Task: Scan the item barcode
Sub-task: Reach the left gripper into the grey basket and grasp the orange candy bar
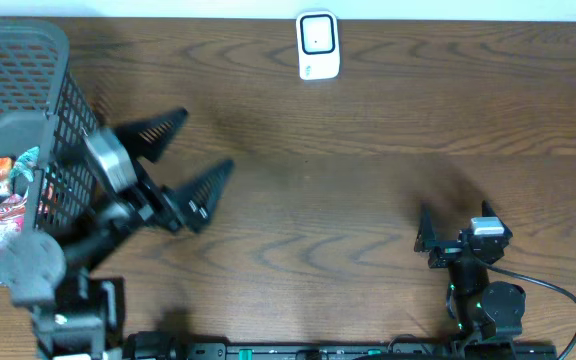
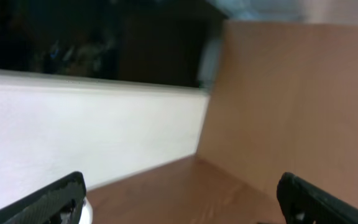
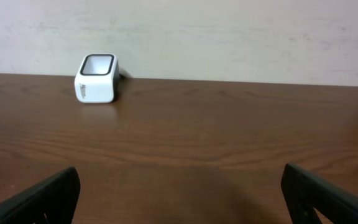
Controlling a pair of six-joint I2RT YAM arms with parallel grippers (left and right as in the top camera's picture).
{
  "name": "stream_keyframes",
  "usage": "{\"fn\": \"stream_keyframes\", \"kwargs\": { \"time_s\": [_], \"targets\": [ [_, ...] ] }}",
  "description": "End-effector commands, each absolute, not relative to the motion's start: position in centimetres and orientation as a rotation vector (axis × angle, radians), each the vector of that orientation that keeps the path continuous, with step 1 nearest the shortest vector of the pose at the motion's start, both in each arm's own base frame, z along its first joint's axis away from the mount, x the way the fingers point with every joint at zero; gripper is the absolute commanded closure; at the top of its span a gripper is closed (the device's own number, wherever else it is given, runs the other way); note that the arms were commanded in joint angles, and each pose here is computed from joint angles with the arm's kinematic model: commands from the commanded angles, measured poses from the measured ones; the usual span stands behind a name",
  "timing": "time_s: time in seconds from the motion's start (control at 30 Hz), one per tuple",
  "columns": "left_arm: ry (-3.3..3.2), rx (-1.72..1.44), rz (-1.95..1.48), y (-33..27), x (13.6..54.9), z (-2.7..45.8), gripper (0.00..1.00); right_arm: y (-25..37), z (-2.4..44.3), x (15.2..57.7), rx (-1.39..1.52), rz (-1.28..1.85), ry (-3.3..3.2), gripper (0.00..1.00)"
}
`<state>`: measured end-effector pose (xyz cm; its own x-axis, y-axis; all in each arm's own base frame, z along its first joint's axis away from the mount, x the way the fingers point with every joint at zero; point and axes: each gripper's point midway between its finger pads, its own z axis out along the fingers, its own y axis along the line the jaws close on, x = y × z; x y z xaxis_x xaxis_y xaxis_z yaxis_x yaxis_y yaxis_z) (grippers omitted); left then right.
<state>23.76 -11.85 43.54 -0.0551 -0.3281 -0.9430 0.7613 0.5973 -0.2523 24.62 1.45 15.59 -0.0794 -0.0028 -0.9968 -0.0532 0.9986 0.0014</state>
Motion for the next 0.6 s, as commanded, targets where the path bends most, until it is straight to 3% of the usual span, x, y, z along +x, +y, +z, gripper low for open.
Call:
{"fn": "stream_keyframes", "kwargs": {
  "time_s": [0.0,0.13,0.23,0.33,0.47,0.57],
  "targets": [
    [1.399,0.208,-0.791,-6.9,26.7,49.4,0.02,1.6,15.5,24.6,-0.047,0.050,1.653,0.01],
    [1.626,-0.279,-0.457,5.2,32.0,48.8,0.02,1.6,15.5,24.6,-0.047,0.050,1.653,0.01],
    [1.707,-0.598,-0.306,13.7,33.0,47.6,0.02,1.6,15.5,24.6,-0.047,0.050,1.653,0.01],
    [1.743,-0.697,-0.321,17.6,33.7,46.5,0.02,1.6,15.5,24.6,-0.047,0.050,1.653,0.01],
    [1.881,-0.883,-0.298,21.4,33.4,40.4,0.02,1.6,15.5,24.6,-0.047,0.050,1.653,0.01],
    [1.986,-1.240,-0.138,25.3,31.0,33.8,0.02,1.6,15.5,24.6,-0.047,0.051,1.653,0.01]
  ]
}}
